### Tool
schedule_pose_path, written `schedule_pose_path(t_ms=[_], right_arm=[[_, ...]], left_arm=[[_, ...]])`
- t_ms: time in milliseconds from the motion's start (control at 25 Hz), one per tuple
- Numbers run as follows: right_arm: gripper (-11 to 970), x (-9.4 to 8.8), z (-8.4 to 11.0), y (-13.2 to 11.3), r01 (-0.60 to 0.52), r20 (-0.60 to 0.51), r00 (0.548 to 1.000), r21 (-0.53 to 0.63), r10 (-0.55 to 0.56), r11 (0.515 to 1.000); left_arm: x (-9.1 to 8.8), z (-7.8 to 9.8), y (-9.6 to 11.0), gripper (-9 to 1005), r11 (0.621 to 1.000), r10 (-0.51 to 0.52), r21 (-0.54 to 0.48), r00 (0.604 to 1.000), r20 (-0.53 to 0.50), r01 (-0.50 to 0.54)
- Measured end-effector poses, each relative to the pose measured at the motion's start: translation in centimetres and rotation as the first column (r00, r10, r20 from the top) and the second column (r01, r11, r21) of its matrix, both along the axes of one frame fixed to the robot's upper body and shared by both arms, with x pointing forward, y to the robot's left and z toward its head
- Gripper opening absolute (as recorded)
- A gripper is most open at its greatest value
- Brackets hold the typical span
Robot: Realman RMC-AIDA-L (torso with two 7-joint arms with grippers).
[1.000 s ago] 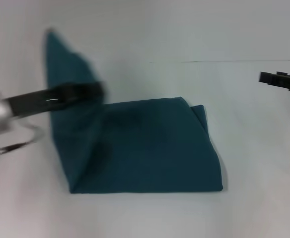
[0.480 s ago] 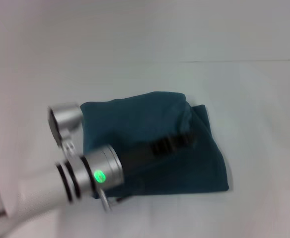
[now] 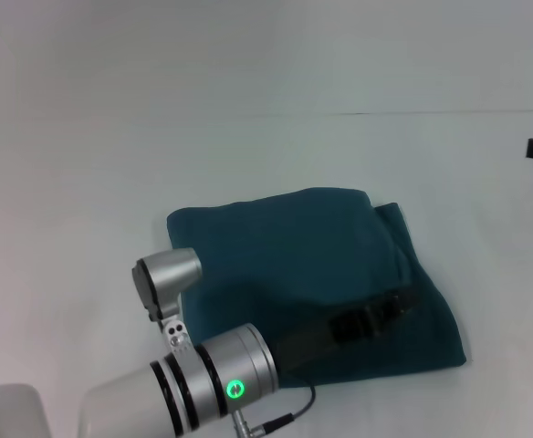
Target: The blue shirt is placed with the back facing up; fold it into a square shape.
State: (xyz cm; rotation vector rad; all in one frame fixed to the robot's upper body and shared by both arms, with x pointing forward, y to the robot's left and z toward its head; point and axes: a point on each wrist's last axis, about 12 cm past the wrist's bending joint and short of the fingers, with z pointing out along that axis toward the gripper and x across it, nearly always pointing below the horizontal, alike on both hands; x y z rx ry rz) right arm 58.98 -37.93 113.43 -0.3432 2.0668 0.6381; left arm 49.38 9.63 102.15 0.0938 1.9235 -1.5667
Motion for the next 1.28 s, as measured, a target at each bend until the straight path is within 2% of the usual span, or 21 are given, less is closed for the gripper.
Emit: schedule_pose_path(t_ms=[80,400,520,880,1080,1280], right_arm=[[725,0.1,-0.1,0.4,-0.011,-0.006,1.000,-0.002,0.011,1.000],[730,0.4,-0.5,1.1,-0.021,-0.031,0.999,0.010,0.021,1.000],[729,0.5,-0.6,1.5,-0.022,-0.046,0.999,0.024,0.023,0.999],[727,1.1,-1.7,4.0,-0.054,-0.142,0.987,0.103,0.068,0.993],[725,1.1,-2.4,5.5,-0.069,-0.204,0.974,0.147,0.099,0.987],[723,0.6,-3.0,6.4,-0.074,-0.272,0.954,0.191,0.126,0.979]], left_arm=[[-0.1,0.1,-0.3,41,1.000,-0.014,-0.001,1.000,0.014,0.014],[0.1,0.8,0.3,239,0.998,-0.044,-0.054,0.998,0.041,0.046],[0.4,1.3,1.1,357,0.995,-0.055,-0.080,0.996,0.063,0.060],[2.3,2.1,7.4,751,0.997,0.037,-0.073,0.988,0.153,-0.026],[2.7,3.0,11.0,924,0.999,0.041,-0.021,0.965,0.258,-0.037],[2.7,3.9,13.7,919,0.994,-0.034,0.111,0.935,0.352,-0.006]])
